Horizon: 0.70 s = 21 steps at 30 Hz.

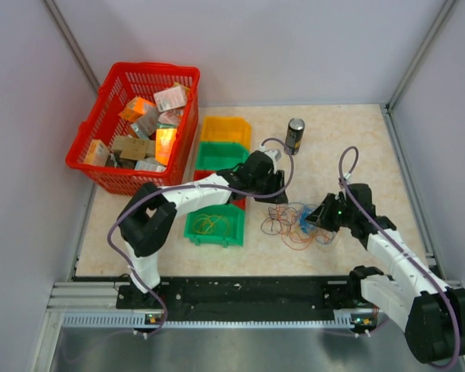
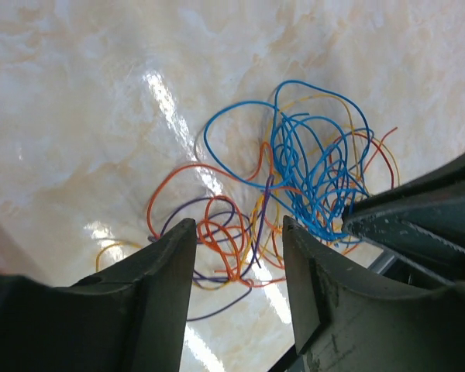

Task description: Untangle the cables

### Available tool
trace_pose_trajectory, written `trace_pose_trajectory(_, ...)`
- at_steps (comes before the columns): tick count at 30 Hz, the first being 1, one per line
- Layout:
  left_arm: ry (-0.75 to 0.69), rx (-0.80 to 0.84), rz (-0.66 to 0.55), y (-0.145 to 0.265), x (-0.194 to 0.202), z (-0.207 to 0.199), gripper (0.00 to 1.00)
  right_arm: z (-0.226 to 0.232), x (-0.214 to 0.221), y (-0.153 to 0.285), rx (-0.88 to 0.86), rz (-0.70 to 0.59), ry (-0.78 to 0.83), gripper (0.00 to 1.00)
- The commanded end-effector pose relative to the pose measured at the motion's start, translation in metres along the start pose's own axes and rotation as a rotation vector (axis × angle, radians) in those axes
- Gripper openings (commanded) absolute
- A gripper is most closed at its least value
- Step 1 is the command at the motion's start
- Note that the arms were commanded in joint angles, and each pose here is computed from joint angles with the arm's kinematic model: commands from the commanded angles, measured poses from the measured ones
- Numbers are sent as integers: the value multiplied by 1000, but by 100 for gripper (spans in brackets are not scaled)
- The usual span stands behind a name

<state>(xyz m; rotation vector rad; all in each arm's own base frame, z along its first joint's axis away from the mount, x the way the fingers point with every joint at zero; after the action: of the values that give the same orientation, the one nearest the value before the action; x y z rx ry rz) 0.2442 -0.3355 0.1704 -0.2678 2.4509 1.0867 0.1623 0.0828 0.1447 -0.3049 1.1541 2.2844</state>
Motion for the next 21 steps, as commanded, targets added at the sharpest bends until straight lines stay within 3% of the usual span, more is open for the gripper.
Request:
trace_pose_trajectory(1, 7, 11, -21, -13, -12, -10, 50, 0, 1, 0, -25, -4, 29, 15)
trace_pose_trajectory(15, 26, 6, 32, -13, 12, -7, 30, -1, 3, 1, -22, -6, 34, 15)
trace_pose_trajectory(21, -7, -7, 2, -6, 17, -13, 37, -2, 4, 1, -23, -6, 35, 15)
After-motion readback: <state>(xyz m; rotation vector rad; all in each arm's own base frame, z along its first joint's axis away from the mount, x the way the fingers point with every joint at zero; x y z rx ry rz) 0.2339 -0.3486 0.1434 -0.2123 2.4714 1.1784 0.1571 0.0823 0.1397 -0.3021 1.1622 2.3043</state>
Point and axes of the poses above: each gripper's point midway between its finger pads, its own y axis back along the fingers, its own z axis along the line the jaws close on, x = y × z, the point moved 10 cm from there along y, back along the fingers, and after that the axes turned 6 degrees about y, right-handed, at the moved point
